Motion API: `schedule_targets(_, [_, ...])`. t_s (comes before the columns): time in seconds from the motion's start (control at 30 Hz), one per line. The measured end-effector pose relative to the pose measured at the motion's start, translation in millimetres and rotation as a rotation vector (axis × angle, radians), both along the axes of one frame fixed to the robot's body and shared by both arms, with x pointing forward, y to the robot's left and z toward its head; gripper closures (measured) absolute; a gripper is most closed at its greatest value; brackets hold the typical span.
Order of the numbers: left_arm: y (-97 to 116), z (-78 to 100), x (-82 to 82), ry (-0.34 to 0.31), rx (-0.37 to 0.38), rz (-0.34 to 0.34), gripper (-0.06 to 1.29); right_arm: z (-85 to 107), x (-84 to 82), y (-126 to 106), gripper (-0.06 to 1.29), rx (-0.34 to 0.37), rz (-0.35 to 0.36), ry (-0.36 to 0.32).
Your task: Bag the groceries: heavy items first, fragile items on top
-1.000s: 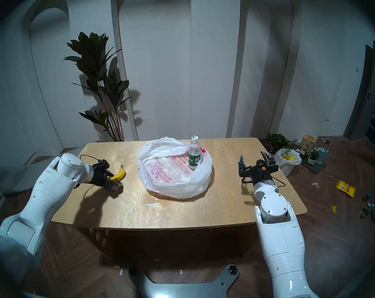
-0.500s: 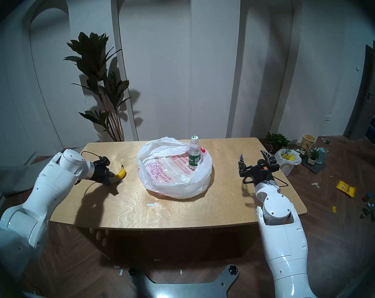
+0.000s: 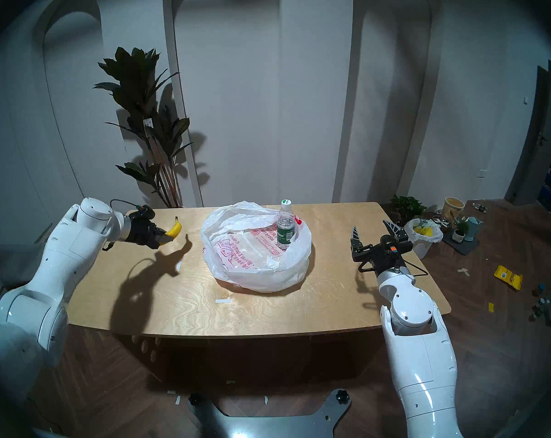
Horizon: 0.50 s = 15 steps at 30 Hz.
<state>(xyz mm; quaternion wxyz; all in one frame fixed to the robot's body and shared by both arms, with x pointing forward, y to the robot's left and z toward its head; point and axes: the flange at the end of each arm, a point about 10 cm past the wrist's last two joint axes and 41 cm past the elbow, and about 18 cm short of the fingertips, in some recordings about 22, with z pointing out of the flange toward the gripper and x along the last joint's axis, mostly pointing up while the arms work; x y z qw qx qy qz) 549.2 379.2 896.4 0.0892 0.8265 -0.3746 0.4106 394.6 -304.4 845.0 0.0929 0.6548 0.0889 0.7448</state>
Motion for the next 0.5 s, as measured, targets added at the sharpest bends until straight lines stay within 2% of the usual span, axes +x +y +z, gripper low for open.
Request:
schedule_targets(0.13, [-26, 32.9, 9.9, -0.06, -0.053, -0.09, 1.11, 2.9, -4.5, 1, 0.0, 0.002, 0.013, -0.004])
schedule_targets(0.23, [-46, 49.3, 15.0, -0.083, -0.087, -0.153, 1.11, 5.2, -7.5, 1, 0.0, 0.003, 0.021, -0.007])
schedule_targets(0.5, [-102, 68.9, 26.2, -0.089, -0.15, -0.289, 1.11, 9.8, -14.9, 2, 0.0, 0.008, 0.039, -0.011])
